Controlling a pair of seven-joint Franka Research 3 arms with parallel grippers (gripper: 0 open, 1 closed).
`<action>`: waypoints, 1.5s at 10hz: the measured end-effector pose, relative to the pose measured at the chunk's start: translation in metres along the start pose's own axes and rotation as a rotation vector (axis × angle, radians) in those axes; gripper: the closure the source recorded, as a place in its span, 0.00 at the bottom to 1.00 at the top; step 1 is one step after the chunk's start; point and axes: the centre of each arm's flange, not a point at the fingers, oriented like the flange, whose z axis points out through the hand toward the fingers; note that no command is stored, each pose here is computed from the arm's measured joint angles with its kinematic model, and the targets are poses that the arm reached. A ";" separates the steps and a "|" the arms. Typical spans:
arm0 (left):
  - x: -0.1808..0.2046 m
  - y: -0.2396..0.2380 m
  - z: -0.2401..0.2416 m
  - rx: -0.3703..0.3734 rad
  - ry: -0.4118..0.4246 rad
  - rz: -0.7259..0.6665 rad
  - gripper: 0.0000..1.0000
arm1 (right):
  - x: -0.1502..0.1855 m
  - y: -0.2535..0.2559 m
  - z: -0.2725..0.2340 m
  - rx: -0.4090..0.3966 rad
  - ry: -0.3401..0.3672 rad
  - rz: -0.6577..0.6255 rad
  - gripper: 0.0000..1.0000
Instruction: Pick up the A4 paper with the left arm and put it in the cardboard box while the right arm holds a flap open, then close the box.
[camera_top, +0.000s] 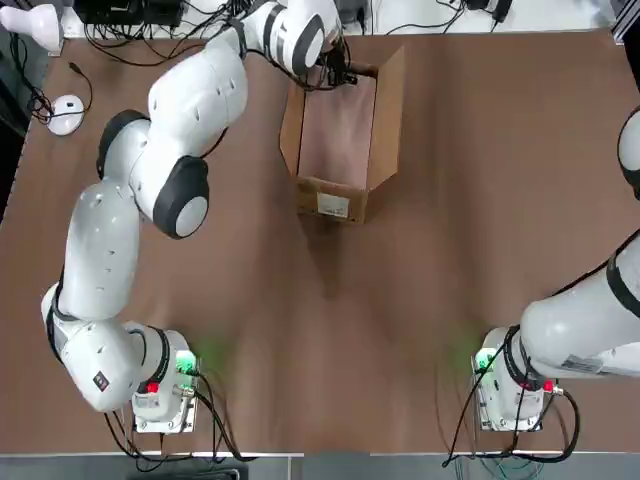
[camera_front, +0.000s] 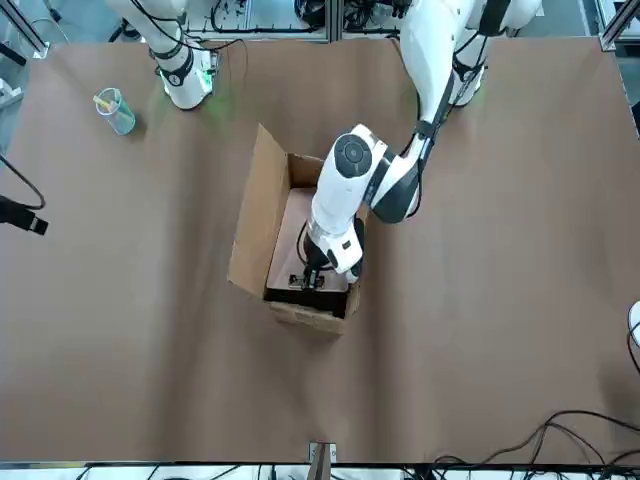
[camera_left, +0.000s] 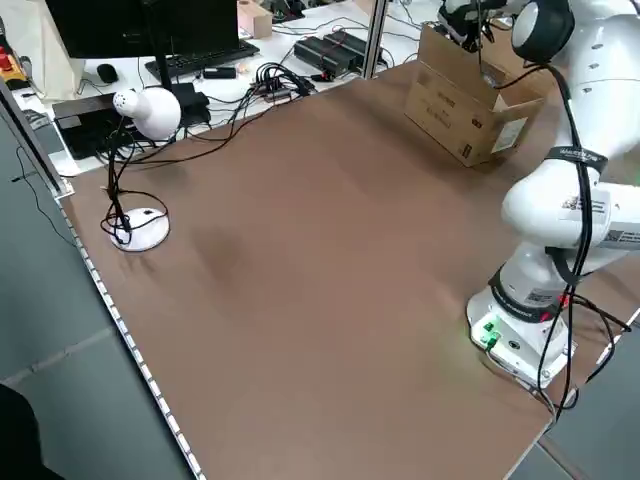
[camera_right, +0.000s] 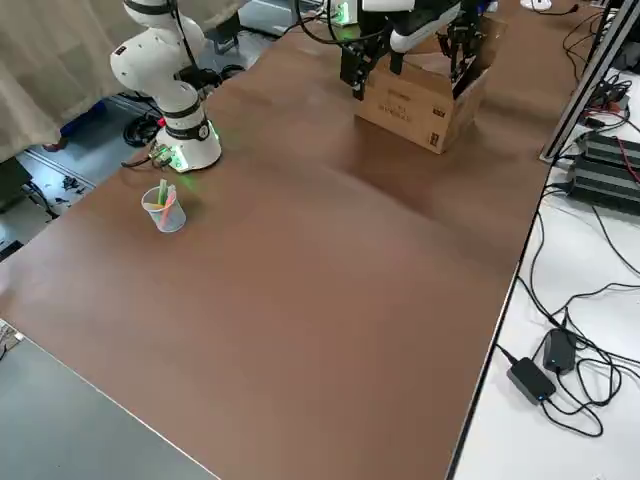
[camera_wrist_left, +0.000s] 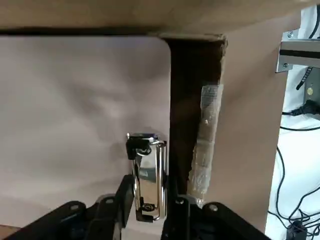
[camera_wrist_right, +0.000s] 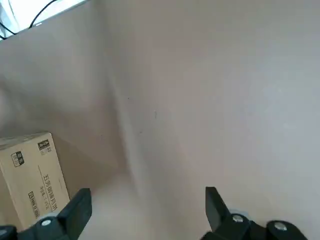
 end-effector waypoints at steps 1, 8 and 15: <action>0.000 0.000 0.002 -0.001 0.000 0.000 0.72 | 0.000 0.000 0.000 0.000 0.000 0.000 0.00; -0.003 0.006 -0.012 -0.026 -0.011 0.055 0.03 | 0.000 0.000 0.000 0.000 -0.001 0.000 0.00; 0.065 0.037 -0.149 0.132 0.116 0.322 0.00 | -0.001 -0.003 0.002 0.001 -0.004 -0.008 0.00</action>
